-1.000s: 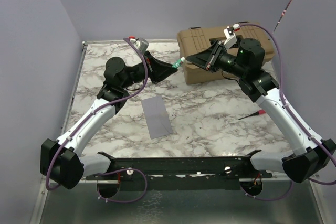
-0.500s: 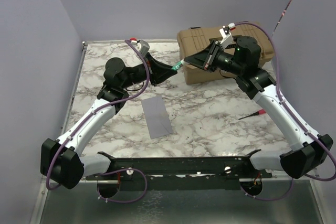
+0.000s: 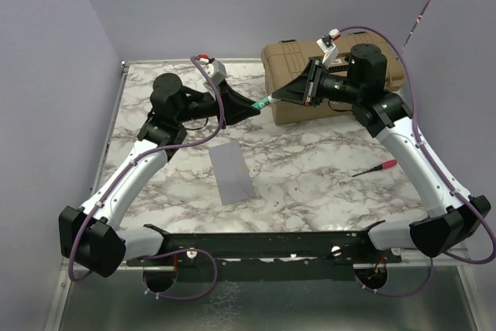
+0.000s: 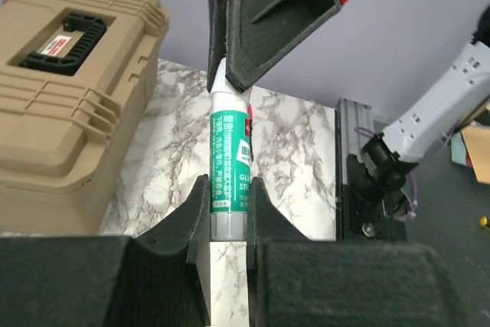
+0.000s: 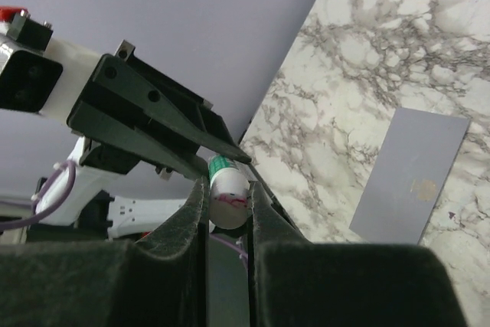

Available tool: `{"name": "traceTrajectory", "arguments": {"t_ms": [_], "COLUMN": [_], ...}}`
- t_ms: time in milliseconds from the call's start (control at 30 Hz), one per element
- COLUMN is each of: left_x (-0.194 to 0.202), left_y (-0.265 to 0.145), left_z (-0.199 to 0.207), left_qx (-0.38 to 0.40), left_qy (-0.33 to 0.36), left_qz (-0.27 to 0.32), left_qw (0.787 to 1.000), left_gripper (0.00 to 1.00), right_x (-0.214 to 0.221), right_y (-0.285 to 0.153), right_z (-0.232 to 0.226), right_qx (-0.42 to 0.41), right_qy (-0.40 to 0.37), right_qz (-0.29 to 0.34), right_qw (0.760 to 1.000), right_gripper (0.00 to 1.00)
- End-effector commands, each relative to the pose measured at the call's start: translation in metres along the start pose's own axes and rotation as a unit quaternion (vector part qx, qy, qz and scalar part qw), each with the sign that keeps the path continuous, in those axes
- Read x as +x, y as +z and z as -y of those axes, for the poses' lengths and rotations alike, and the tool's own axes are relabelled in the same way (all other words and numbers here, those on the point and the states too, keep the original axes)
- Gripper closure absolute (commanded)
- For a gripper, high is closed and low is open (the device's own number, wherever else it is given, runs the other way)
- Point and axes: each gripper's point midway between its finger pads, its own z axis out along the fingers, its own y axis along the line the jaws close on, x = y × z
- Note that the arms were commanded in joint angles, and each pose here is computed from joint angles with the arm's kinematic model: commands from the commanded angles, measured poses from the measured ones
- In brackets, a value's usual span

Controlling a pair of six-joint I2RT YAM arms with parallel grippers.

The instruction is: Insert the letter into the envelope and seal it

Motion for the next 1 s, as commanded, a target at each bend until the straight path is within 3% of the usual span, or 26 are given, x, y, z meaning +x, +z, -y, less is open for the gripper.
{"name": "traceTrajectory", "arguments": {"t_ms": [0,267,967], "left_x": [-0.008,-0.016,-0.009], "left_y": [-0.001,0.001,0.033], "left_z": [0.046,0.054,0.057], "left_qx": [0.131,0.179,0.204], "left_qy": [0.055,0.076,0.064], "left_qz": [-0.028,-0.032,-0.037], "left_qw": [0.990,0.980,0.976], "left_gripper": [1.00,1.00,1.00], "right_x": [0.038,0.062,0.078], "right_y": [-0.008,-0.021,-0.003], "right_z": [-0.021,-0.040,-0.014], "right_qx": [-0.058,-0.138,-0.110], "right_qy": [-0.012,-0.003,0.089], "right_qz": [-0.112,-0.181,-0.216], "right_qw": [0.992,0.974,0.966], "right_gripper": [1.00,1.00,1.00]}}
